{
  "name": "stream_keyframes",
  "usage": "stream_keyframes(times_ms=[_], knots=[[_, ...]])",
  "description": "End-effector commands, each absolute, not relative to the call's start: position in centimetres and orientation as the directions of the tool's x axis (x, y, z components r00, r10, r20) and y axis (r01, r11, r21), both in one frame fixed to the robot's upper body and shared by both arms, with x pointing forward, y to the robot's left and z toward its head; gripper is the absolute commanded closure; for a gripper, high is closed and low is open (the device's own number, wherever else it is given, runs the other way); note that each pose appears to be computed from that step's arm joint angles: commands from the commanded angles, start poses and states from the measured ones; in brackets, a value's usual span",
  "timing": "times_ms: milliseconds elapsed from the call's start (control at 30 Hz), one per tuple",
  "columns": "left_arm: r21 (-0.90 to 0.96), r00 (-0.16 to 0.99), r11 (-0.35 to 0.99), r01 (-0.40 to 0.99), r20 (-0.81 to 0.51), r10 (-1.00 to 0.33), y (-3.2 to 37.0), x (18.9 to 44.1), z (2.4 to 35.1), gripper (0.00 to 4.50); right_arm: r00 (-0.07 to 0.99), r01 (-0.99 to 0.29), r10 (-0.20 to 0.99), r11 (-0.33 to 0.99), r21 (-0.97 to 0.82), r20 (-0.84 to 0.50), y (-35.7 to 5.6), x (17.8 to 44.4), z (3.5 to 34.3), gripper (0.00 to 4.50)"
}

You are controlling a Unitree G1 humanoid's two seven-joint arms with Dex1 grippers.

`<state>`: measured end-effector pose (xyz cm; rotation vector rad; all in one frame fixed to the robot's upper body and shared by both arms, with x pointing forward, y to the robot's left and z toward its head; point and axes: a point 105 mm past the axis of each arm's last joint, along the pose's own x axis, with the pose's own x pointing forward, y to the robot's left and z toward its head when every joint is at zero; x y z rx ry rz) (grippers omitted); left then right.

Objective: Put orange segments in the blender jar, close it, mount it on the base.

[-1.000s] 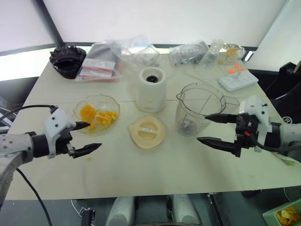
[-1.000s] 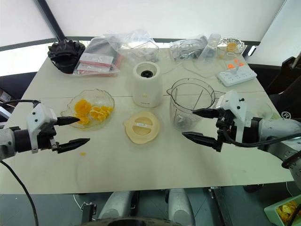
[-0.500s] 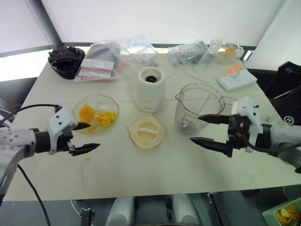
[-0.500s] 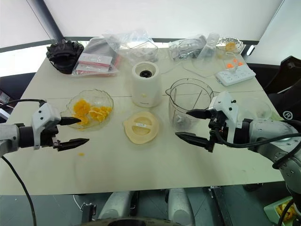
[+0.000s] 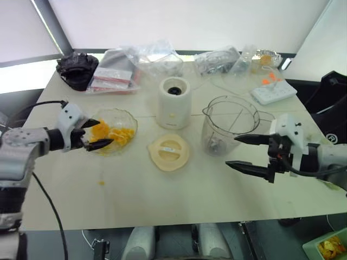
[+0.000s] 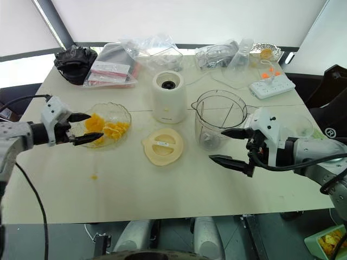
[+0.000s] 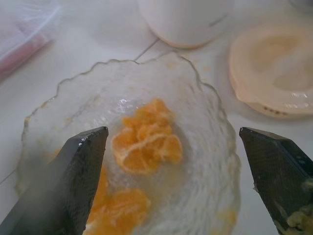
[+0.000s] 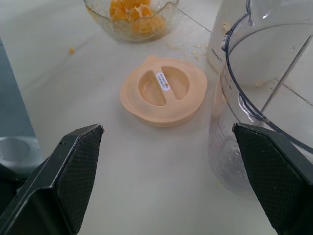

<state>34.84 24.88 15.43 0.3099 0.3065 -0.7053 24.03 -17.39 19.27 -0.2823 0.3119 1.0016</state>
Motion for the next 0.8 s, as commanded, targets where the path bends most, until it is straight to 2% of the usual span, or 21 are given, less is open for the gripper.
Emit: stream_keyframes(times_ms=[33, 233, 533, 800], knots=[[0.141, 0.735, 0.763, 0.631, -0.425, -0.529, 25.2, 36.9, 12.8, 0.0, 0.519, -0.852, 0.772, 0.501, -0.151, -0.367, -17.2, 24.1, 20.4, 0.06], [0.074, 0.704, 0.787, 0.613, -0.503, -0.501, 25.5, 38.6, 9.5, 0.0, 0.511, -0.857, 0.788, 0.496, -0.139, -0.344, -16.2, 24.0, 20.3, 0.06], [0.06, 0.699, 0.803, 0.593, -0.533, -0.476, 25.6, 39.4, 8.1, 0.0, 0.518, -0.853, 0.792, 0.503, -0.136, -0.323, -15.5, 24.0, 20.0, 0.06], [0.048, 0.68, 0.799, 0.599, -0.558, -0.476, 25.6, 38.9, 7.2, 0.0, 0.52, -0.852, 0.792, 0.504, -0.14, -0.318, -15.2, 24.2, 19.9, 0.06]])
